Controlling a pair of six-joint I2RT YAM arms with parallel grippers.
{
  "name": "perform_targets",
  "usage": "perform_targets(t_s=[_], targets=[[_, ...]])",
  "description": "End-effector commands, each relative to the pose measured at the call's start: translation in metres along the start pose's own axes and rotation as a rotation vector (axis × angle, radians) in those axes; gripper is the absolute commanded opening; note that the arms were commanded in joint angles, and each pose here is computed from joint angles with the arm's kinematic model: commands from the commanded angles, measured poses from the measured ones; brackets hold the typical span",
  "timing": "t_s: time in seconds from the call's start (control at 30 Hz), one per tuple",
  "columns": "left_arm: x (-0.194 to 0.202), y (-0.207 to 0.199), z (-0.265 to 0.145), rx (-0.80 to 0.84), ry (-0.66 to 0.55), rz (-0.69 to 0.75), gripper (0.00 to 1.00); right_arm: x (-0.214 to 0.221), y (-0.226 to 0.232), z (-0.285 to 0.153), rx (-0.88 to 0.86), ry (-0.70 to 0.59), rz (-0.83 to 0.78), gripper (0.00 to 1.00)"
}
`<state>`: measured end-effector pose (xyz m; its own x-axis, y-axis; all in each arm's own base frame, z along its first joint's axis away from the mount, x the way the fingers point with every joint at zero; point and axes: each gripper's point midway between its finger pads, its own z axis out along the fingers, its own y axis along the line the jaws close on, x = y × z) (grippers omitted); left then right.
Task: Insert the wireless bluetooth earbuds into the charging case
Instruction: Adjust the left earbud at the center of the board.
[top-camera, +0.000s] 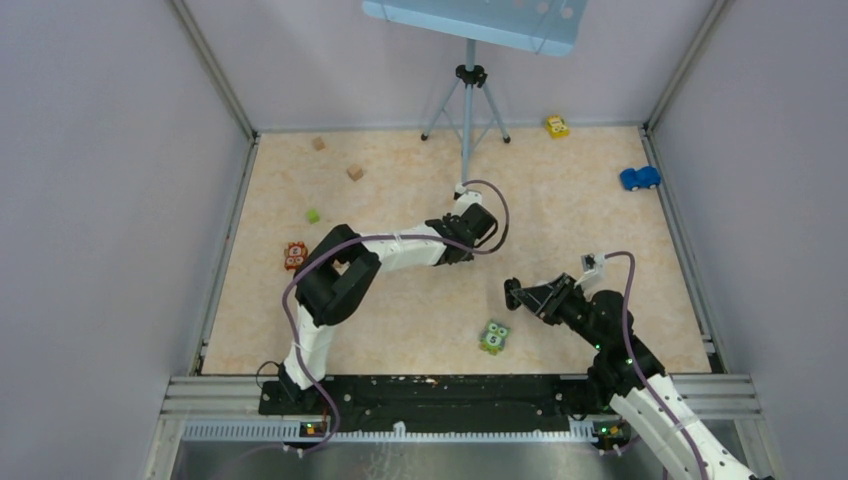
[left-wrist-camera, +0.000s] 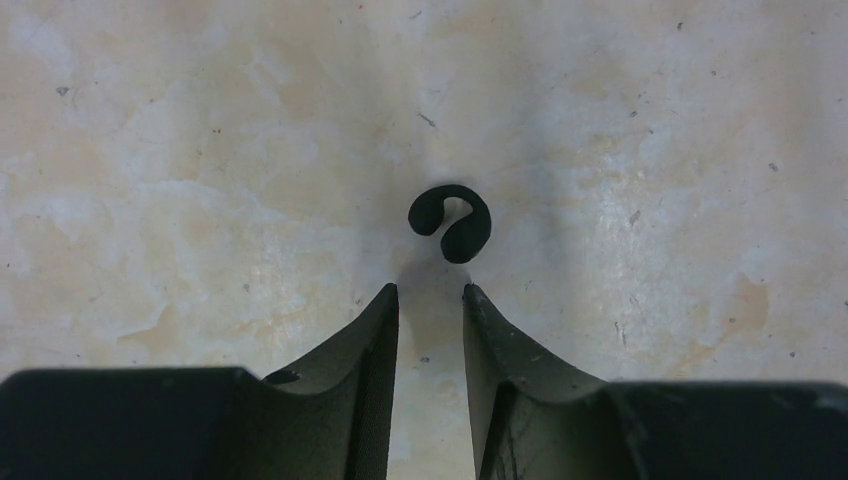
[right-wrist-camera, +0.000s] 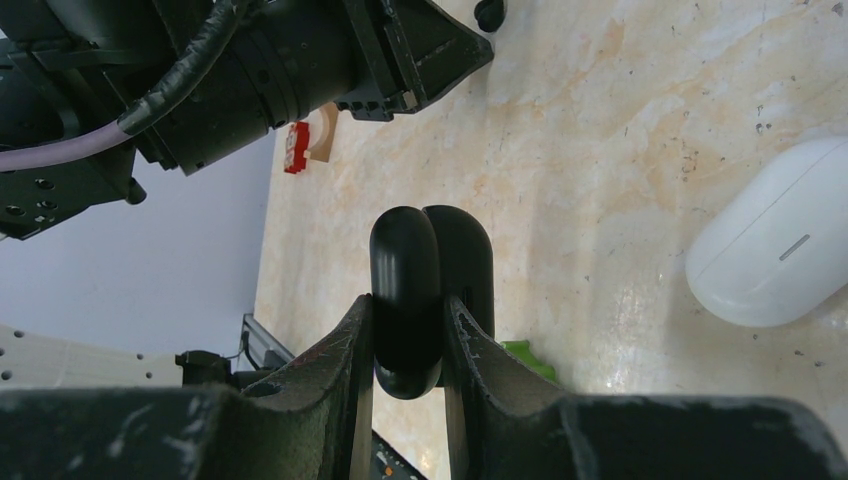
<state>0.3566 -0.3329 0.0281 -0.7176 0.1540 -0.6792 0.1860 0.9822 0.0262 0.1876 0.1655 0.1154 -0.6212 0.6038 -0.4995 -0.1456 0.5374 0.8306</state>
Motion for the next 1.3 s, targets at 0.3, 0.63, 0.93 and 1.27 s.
perform_targets(t_s=[0.3, 0.63, 0.93, 1.27], targets=[[-0.053, -0.019, -0.040, 0.087, -0.113, -0.037, 0.38, -0.014, 0.019, -0.002, -0.063, -0.047, -0.011, 0.06], [-0.064, -0.042, -0.007, 0.081, -0.108, -0.032, 0.38, -0.014, 0.019, -0.003, -0.055, -0.046, -0.015, 0.06], [-0.041, -0.022, 0.009, 0.056, -0.043, -0.032, 0.37, -0.015, 0.020, -0.004, -0.050, -0.044, -0.021, 0.06], [0.012, 0.009, -0.013, 0.078, 0.019, -0.041, 0.37, -0.017, 0.026, -0.006, -0.063, -0.041, -0.030, 0.06]])
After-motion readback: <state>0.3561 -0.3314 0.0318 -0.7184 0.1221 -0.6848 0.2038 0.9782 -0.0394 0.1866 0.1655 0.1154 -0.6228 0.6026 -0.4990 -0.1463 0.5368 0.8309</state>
